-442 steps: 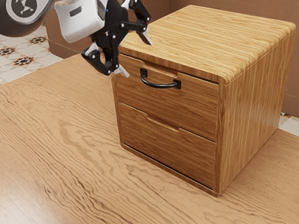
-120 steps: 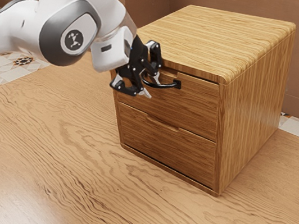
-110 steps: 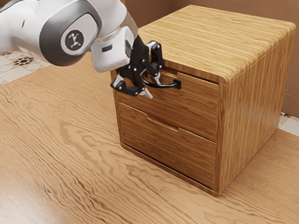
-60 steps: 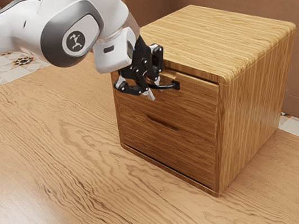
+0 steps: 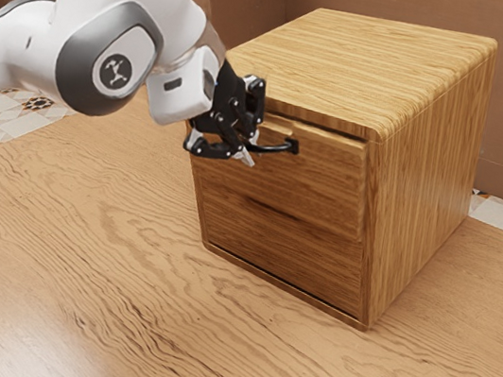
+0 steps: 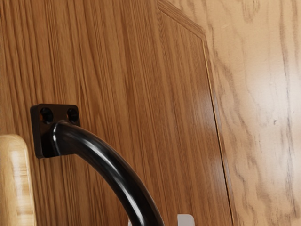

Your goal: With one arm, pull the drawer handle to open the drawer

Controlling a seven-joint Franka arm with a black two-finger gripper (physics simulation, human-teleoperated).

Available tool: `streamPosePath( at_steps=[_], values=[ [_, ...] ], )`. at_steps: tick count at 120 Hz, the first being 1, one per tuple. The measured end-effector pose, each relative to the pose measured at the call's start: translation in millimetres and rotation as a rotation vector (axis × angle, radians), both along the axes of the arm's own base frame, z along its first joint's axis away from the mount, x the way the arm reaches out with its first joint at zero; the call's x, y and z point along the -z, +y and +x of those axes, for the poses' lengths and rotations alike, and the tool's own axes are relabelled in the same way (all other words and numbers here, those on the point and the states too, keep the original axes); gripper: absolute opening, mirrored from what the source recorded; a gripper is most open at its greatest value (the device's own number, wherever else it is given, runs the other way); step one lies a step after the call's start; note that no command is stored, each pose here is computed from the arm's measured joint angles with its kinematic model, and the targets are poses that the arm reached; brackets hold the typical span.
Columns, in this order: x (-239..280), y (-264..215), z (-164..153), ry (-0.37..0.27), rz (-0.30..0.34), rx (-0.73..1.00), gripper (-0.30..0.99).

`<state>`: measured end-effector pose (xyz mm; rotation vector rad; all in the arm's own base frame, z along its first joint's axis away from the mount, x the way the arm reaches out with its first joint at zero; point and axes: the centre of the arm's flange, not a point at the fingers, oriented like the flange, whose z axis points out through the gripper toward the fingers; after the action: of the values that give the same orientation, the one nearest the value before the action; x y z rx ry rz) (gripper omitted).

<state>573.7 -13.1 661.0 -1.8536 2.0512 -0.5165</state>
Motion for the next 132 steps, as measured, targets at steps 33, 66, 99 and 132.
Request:
streamPosePath(
  at_steps=[33, 66, 99, 132],
  values=[
    [-5, -2, -20, 0.001, 0.008, -0.001, -0.09],
    [-10, -3, -34, -0.003, 0.013, -0.003, -0.07],
    [-4, -4, -38, 0.000, 0.012, -0.003, -0.09],
    [-6, -6, -57, -0.001, 0.019, -0.003, -0.09]
  ],
)
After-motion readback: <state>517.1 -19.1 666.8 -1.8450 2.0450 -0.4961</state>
